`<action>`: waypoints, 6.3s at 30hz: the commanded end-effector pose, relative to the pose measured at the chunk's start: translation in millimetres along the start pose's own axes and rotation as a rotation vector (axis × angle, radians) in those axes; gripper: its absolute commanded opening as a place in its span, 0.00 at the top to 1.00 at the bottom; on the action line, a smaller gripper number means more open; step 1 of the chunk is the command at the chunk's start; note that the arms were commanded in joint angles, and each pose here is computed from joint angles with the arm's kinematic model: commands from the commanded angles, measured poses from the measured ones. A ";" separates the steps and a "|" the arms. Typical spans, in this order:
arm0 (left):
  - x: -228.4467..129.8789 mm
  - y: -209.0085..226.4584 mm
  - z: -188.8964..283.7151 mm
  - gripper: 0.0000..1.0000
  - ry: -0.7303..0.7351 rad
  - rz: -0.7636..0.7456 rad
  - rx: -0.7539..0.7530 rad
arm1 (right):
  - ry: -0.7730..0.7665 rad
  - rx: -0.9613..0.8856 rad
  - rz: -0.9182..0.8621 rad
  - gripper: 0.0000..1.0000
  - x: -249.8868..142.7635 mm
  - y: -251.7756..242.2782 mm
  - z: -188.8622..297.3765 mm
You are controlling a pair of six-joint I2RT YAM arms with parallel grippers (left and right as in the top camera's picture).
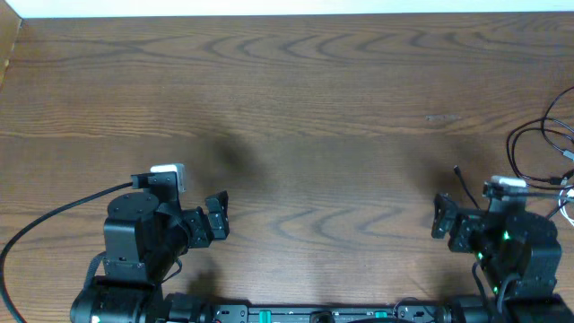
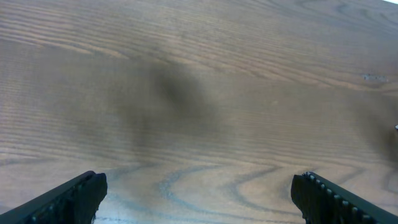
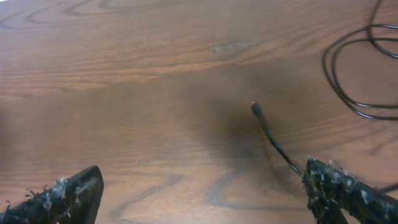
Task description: Untangle cables
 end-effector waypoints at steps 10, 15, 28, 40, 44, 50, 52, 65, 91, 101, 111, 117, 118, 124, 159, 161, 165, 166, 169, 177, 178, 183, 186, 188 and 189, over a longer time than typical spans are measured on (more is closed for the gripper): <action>-0.6 2.4 -0.7 0.00 0.001 0.008 0.016 | -0.276 0.089 0.007 0.01 2.1 -3.4 8.1; -0.7 2.4 -0.7 0.00 0.001 0.008 0.016 | -0.430 0.134 0.063 0.01 15.5 1.6 6.7; -1.2 2.4 -0.7 0.00 0.004 0.009 0.016 | -0.766 0.247 0.083 0.01 24.6 5.1 -12.6; -1.2 2.4 -0.7 0.00 0.004 0.009 0.016 | -0.732 0.218 0.096 0.01 5.4 -4.1 -38.3; -1.2 2.4 -0.7 0.00 0.004 0.008 0.016 | -0.590 0.158 0.093 0.01 -15.6 -14.2 -57.3; -1.2 2.4 -0.7 0.00 0.004 0.009 0.016 | -0.533 0.139 0.096 0.01 -24.8 -17.7 -63.7; -1.2 2.4 -0.7 0.00 0.004 0.009 0.016 | -0.533 0.139 0.096 0.01 -24.9 -17.7 -63.8; -1.2 2.4 -0.7 0.00 0.004 0.009 0.016 | -0.533 0.139 0.096 0.01 -24.9 -17.8 -63.8; -1.2 2.4 -0.7 0.00 0.004 0.009 0.016 | -0.532 0.139 0.096 0.01 -25.0 -17.7 -63.9; -1.1 2.4 -0.5 0.00 0.002 0.009 0.016 | -0.533 0.139 0.096 0.01 -24.9 -17.8 -63.8; -16.7 14.7 12.8 0.00 -0.079 0.003 0.117 | -0.532 0.138 0.096 0.01 -25.0 -17.8 -63.9; -40.8 22.4 -5.8 0.00 -0.157 0.002 0.145 | -0.532 0.139 0.096 0.01 -25.0 -17.7 -63.9; -44.3 23.1 -9.9 0.00 -0.173 0.002 0.144 | -0.532 0.139 0.096 0.01 -25.0 -17.7 -63.9; -55.2 27.0 -39.7 0.00 -0.330 -0.004 0.132 | -0.532 0.139 0.096 0.01 -25.0 -17.7 -63.9; -24.2 28.2 -57.0 0.00 -0.872 -0.176 0.170 | -0.532 0.139 0.096 0.01 -25.0 -17.7 -63.9; -27.4 28.7 -60.8 0.00 -0.846 -0.183 0.172 | -0.532 0.139 0.096 0.01 -25.0 -17.7 -63.9; -39.6 30.9 -73.5 0.00 -0.755 -0.182 0.172 | -0.533 0.139 0.096 0.01 -24.9 -17.8 -63.8; -43.9 31.6 -77.5 0.00 -0.725 -0.181 0.172 | -0.532 0.138 0.096 0.01 -25.0 -17.8 -63.9; -59.9 33.7 -90.3 0.00 -0.619 -0.181 0.169 | -0.532 0.139 0.096 0.01 -25.0 -17.7 -63.9; -66.3 34.5 -94.7 0.00 -0.579 -0.180 0.167 | -0.532 0.139 0.096 0.01 -25.0 -17.7 -63.9; -66.3 34.5 -94.7 0.00 -0.579 -0.180 0.168 | -0.532 0.139 0.096 0.01 -24.9 -17.7 -63.8; -66.3 34.5 -94.7 0.00 -0.580 -0.180 0.168 | -0.532 0.139 0.096 0.01 -25.0 -17.7 -63.9; -66.3 34.5 -94.7 0.00 -0.579 -0.180 0.167 | -0.532 0.139 0.096 0.01 -25.0 -17.7 -63.9; -66.3 34.5 -94.7 0.00 -0.579 -0.180 0.167 | -0.532 0.139 0.096 0.01 -25.0 -17.7 -63.9; -66.3 34.5 -94.7 0.00 -0.579 -0.180 0.168 | -0.532 0.138 0.096 0.01 -25.0 -17.8 -63.9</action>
Point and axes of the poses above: each gripper's point midway between its finger pads, its own z axis back along the fingers, its own y axis along the line the jaws close on, x = y × z, the point moved 5 cm from there along z, back along the fingers, and after that the axes turned 11 degrees about -z, right-handed, at the moved point
